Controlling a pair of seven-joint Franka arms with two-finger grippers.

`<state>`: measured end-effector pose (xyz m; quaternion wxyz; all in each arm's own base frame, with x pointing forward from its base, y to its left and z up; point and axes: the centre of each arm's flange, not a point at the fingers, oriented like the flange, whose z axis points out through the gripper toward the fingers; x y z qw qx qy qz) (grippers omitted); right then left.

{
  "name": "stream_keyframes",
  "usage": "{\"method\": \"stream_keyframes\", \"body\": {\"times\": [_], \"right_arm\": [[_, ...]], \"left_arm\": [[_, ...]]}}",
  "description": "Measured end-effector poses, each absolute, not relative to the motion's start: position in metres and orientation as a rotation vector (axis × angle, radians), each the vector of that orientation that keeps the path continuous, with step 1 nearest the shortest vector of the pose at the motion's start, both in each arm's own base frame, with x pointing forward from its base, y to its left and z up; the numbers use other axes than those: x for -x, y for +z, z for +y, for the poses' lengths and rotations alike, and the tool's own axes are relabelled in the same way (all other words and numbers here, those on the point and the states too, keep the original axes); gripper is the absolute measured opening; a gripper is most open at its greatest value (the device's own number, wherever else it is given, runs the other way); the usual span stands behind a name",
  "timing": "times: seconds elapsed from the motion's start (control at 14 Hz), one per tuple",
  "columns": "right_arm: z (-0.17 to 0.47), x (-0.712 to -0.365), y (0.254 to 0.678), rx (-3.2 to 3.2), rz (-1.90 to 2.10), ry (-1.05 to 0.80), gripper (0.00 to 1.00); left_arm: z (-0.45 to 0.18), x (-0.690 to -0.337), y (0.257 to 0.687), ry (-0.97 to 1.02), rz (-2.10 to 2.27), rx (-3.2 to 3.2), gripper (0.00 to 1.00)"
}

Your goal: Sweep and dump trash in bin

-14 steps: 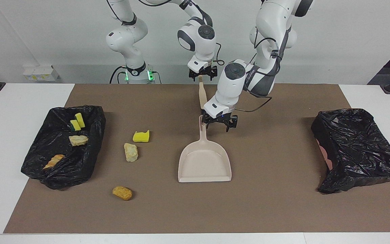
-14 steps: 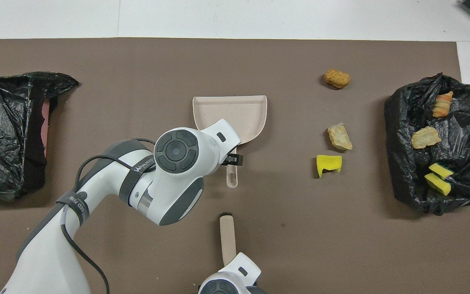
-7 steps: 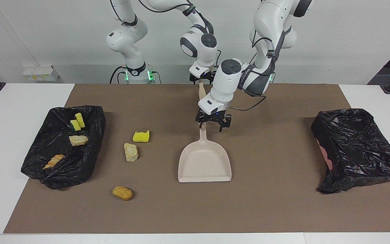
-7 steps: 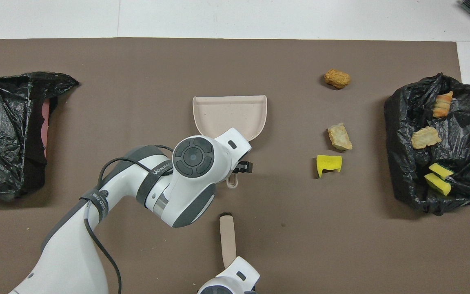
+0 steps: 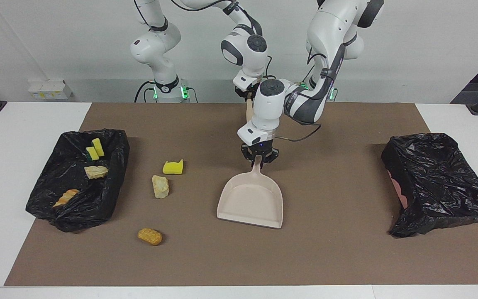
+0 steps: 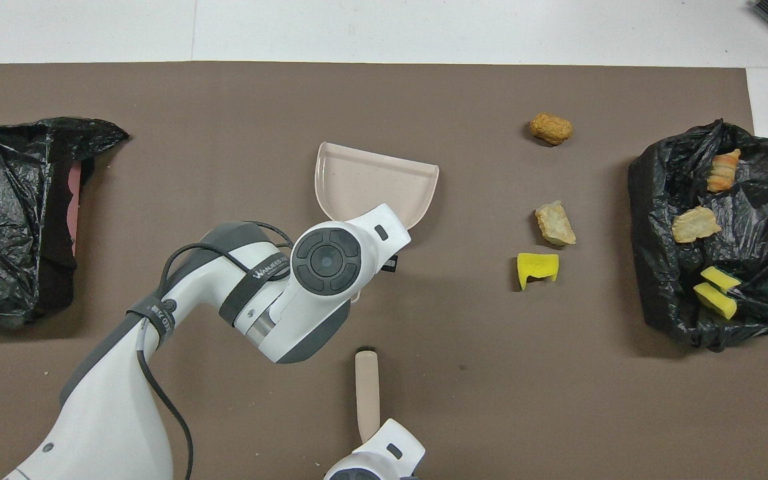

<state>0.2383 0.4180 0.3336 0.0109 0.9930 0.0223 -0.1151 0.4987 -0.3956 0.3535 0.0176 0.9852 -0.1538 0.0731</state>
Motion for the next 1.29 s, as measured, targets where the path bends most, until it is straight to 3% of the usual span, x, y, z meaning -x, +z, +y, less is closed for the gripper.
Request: {"method": "stream_keyframes", "body": {"times": [0.36, 0.64, 1.29], "right_arm": [[0.371, -0.295, 0.376, -3.045, -0.128, -0.441, 0.26], [0.303, -0.364, 0.412, -2.976, -0.202, -0.374, 0.26], [0.112, -0.540, 0.400, -2.846, 0.200, -0.170, 0.26]], "left_arm": [[-0.341, -0.520, 0.378, 0.107, -1.180, -2.999, 0.31], [-0.317, -0.532, 0.377, 0.046, -1.643, -2.793, 0.31], [-0.336, -0.495, 0.366, -0.049, -1.931, -2.618, 0.31]]}}
